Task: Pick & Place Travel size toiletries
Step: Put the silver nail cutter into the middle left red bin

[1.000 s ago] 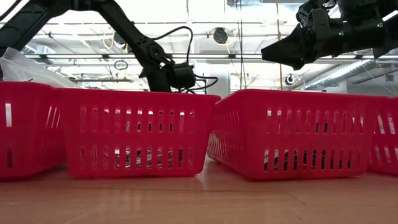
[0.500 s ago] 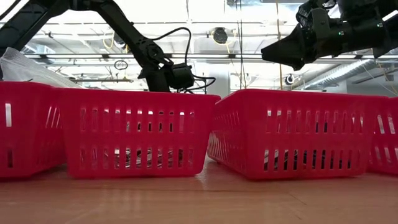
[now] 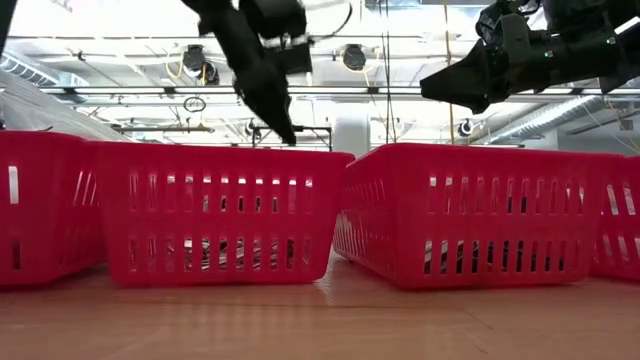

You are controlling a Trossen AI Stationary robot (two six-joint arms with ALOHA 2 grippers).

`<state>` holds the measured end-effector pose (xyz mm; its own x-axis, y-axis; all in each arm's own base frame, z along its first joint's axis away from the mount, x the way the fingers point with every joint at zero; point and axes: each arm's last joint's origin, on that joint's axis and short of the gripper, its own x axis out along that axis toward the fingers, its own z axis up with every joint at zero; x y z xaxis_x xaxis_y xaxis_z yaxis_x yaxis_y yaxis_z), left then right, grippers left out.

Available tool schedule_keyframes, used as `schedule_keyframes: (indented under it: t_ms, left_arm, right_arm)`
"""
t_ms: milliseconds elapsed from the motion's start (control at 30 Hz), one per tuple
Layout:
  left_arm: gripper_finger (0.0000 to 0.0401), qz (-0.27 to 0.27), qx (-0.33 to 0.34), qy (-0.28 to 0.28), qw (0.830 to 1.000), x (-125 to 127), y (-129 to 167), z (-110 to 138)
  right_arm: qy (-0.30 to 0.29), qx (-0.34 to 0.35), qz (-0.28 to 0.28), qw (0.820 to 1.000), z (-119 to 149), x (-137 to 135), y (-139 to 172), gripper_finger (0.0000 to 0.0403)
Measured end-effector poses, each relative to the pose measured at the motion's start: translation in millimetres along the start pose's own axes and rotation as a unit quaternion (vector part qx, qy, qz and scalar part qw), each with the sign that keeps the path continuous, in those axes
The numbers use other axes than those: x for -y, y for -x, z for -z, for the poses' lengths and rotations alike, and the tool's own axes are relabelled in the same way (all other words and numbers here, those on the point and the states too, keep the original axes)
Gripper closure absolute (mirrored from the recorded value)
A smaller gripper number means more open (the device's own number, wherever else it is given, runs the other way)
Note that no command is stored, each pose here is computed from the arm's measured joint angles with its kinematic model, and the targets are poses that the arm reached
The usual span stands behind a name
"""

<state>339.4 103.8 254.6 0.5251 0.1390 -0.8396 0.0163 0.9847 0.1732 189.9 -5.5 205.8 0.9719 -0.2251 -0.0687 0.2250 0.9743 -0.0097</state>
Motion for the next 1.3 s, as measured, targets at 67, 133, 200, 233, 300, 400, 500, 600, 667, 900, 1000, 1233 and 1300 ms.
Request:
schedule_keyframes:
  t_ms: [67,133,200,233,300,400,500,600,667,900,1000,1233,1300]
  left_arm:
    - [0.0366,0.015,0.01,-0.016,1.0,21.2,11.4,-6.4]
    - [0.0366,0.032,0.02,-0.032,0.999,43.0,21.2,-12.0]
    - [0.0366,0.05,0.024,-0.043,0.998,64.6,29.0,-15.7]
    - [0.0366,0.061,0.022,-0.047,0.997,76.0,30.8,-16.7]
    - [0.0366,0.081,0.01,-0.058,0.995,98.2,32.8,-17.0]
    - [0.0366,0.106,-0.006,-0.067,0.992,128.0,36.2,-15.4]
    - [0.0366,0.125,-0.012,-0.062,0.99,154.1,35.5,-10.9]
    - [0.0366,0.139,-0.009,-0.043,0.989,176.9,32.4,-4.6]
    - [0.0366,0.145,0.007,-0.031,0.989,190.2,27.7,-0.2]
    - [0.0365,0.171,0.025,0.04,0.984,220.4,10.4,23.0]
    - [0.0365,0.177,0.029,0.063,0.982,226.0,3.9,31.4]
    - [0.0364,0.183,0.019,0.108,0.977,223.3,-10.2,48.1]
    - [0.0364,0.178,0.007,0.128,0.976,220.0,-12.8,51.1]
  right_arm:
    - [0.0,0.0,0.0,1.0,0.0,0.1,0.0,0.0273]
    - [0.0,0.0,0.0,1.0,0.0,0.1,0.0,0.0273]
    - [-0.004,0.001,0.0,1.0,-0.1,0.0,0.0,0.0273]
    - [-0.004,0.002,0.0,1.0,-0.3,0.0,0.0,0.0273]
    - [-0.005,0.002,0.0,1.0,-0.5,0.0,0.0,0.0273]
    - [-0.005,0.004,0.0,1.0,-0.8,0.0,0.0,0.0273]
    - [-0.005,0.004,0.0,1.0,-0.8,0.0,0.0,0.0273]
    - [-0.005,0.004,0.0,1.0,-0.8,0.0,0.0,0.0273]
    - [-0.006,0.004,0.0,1.0,-0.8,0.0,0.0,0.0273]
    - [-0.03,0.004,-0.002,1.0,-0.8,-0.1,0.0,0.0273]
    - [-0.031,0.004,-0.002,0.999,-0.8,-0.3,0.0,0.0273]
    - [-0.032,0.007,-0.003,0.999,-1.3,-0.5,0.1,0.0273]
    - [-0.032,0.007,-0.003,0.999,-1.3,-0.5,0.1,0.0273]
